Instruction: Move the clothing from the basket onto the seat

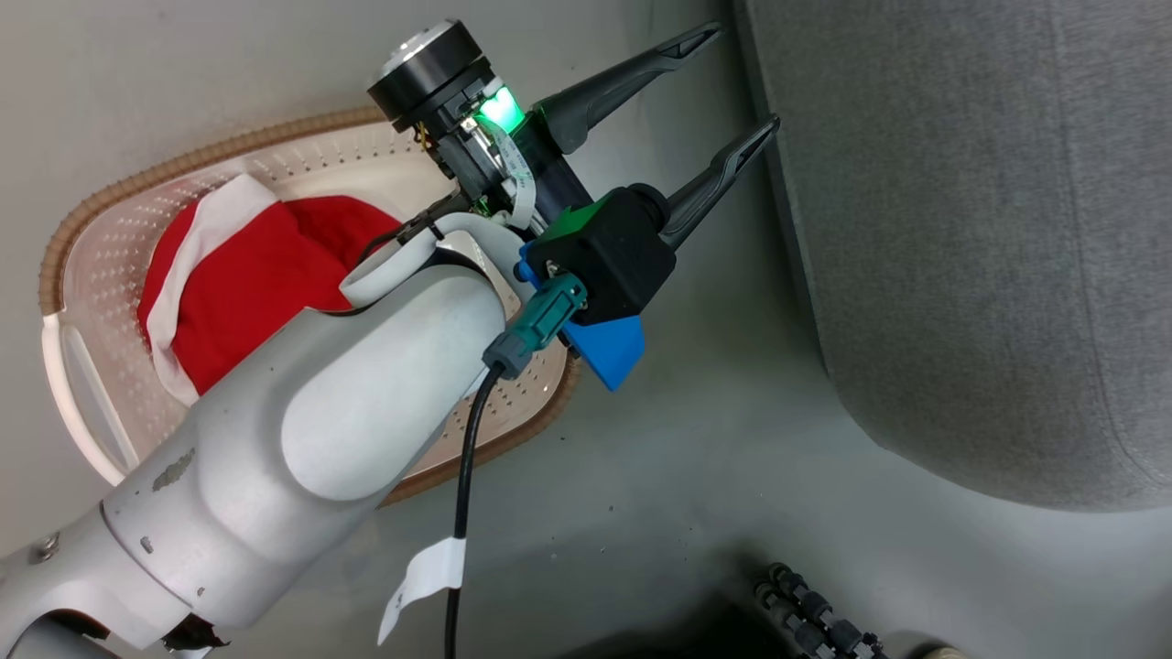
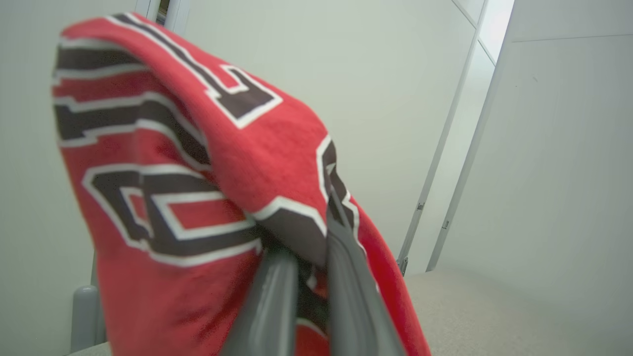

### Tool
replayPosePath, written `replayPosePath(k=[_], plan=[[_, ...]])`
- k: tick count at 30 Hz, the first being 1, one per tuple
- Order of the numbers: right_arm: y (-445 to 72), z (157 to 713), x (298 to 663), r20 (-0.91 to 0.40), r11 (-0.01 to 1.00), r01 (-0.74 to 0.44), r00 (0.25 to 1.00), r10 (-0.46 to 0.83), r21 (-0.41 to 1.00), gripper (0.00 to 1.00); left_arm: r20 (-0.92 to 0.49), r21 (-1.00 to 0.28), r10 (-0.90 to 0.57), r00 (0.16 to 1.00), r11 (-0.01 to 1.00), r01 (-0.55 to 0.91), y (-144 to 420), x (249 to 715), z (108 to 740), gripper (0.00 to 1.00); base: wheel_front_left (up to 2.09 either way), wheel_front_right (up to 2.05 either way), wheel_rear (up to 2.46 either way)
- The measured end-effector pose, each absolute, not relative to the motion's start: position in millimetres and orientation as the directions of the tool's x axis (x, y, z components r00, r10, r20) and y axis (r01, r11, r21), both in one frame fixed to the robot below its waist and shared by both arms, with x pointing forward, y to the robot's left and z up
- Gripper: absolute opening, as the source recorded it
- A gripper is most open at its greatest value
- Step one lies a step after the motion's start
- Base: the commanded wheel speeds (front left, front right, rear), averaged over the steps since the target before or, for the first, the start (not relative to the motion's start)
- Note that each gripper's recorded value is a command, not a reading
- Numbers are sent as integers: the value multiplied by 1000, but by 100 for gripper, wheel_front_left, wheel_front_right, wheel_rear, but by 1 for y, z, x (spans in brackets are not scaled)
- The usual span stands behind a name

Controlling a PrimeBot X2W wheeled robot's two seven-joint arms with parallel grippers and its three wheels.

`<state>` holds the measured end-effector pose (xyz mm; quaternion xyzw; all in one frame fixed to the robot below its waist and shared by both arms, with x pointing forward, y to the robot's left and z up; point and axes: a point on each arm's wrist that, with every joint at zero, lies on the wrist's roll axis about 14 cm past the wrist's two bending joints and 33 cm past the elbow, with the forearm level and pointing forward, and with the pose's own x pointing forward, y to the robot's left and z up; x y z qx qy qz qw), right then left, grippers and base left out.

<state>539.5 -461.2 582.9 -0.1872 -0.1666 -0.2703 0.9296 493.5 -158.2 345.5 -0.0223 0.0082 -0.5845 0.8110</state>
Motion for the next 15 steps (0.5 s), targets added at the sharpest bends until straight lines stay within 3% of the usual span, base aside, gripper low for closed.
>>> replayPosePath(k=[8,15], plan=[[-488,485,522,168,754,606,795,-583,-254,0,-6,-66,-947,322,322,945,-154,492,329,100,0,0,0],[-484,428,501,12,756,612,779,-627,-230,0,-7,-64,-947,321,321,945,-153,491,329,100,0,0,0]])
